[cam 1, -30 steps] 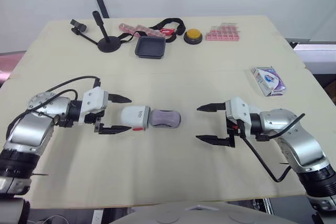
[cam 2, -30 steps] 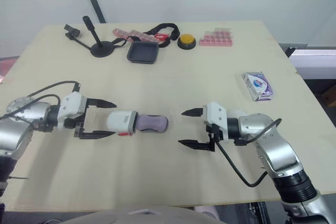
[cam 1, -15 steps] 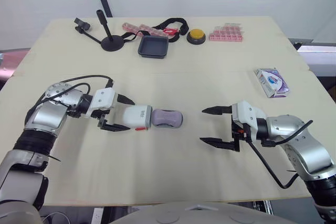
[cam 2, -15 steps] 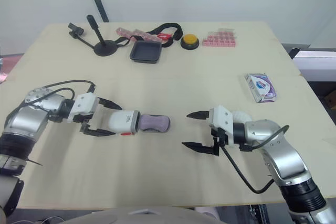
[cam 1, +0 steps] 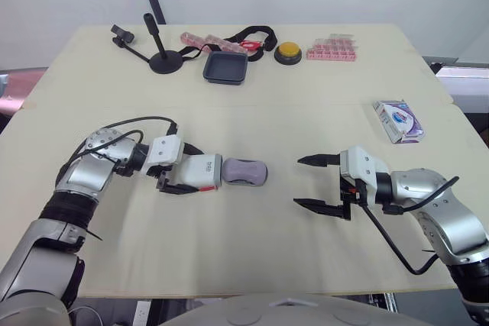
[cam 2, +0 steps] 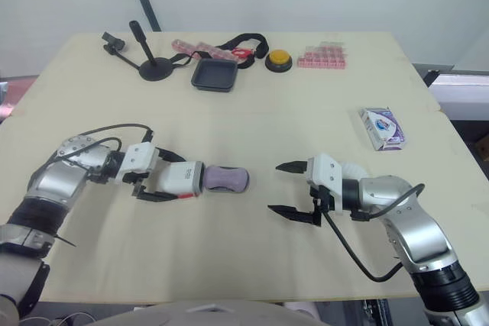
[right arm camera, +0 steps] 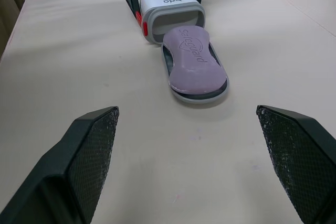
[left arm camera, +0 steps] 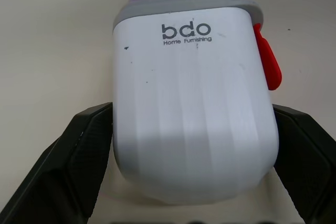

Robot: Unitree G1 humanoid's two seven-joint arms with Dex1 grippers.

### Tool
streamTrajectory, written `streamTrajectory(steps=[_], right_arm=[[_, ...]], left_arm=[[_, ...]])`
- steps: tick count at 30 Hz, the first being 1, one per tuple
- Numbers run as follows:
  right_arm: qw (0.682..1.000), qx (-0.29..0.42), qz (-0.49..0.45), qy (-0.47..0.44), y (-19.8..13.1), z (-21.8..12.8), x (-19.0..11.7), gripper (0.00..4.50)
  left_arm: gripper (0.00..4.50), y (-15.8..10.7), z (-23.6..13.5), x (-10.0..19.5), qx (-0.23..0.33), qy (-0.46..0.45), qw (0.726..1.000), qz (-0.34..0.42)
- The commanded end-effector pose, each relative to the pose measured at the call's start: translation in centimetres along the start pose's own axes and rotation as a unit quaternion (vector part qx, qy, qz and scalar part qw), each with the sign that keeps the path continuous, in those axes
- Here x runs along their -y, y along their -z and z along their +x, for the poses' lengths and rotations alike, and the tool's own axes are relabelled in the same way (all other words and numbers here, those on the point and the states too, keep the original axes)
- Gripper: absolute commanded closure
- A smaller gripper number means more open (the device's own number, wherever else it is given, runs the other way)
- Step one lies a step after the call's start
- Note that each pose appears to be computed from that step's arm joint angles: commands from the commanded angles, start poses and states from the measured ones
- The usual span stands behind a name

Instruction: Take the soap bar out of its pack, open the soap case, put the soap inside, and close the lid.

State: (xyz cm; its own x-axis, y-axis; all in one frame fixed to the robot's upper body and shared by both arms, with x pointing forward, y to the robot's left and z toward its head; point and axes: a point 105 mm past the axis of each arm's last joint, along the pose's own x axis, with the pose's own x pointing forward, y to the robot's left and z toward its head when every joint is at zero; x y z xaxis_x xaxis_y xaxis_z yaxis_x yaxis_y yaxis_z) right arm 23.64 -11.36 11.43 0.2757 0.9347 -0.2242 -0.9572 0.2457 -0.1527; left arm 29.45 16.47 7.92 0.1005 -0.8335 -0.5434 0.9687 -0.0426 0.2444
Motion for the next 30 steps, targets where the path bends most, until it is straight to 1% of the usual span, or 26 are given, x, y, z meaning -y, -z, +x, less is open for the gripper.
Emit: streamTrajectory(steps=[1,9,11,13,19,23,26,30], right_arm=[[1.000,0.010,-0.015,0.004,-0.7,-0.4,0.2,0.02],[1.000,0.006,-0.011,0.003,-0.4,-0.5,0.2,0.02],[1.000,0.005,-0.010,0.003,-0.3,-0.6,0.2,0.00],[1.000,0.004,-0.010,0.003,-0.3,-0.6,0.2,0.00],[1.000,-0.002,-0.014,0.003,-0.3,-0.7,0.4,0.00],[1.000,-0.017,-0.026,-0.001,-1.0,-0.2,0.8,0.00],[0.999,-0.024,-0.037,0.000,-2.2,0.8,1.2,0.00],[0.998,-0.036,-0.052,0.002,-3.8,3.2,1.4,0.00]], left_arm=[[0.00,-0.3,-0.3,-0.1,0.002,-0.011,1.000,0.005],[0.00,-0.6,-0.1,-0.4,0.014,-0.026,1.000,-0.011],[0.56,-0.7,-0.1,-0.4,0.017,-0.027,0.999,-0.015],[1.00,-0.7,0.0,-0.4,0.017,-0.027,0.999,-0.015],[1.02,-0.7,-0.1,-0.5,0.011,-0.031,0.999,-0.002],[1.02,-0.7,-0.7,-0.7,0.005,-0.033,0.999,0.018],[1.02,-1.0,-1.1,-0.9,0.004,-0.035,0.999,0.038],[1.02,-1.2,-1.4,-1.1,0.007,-0.037,0.998,0.045]])
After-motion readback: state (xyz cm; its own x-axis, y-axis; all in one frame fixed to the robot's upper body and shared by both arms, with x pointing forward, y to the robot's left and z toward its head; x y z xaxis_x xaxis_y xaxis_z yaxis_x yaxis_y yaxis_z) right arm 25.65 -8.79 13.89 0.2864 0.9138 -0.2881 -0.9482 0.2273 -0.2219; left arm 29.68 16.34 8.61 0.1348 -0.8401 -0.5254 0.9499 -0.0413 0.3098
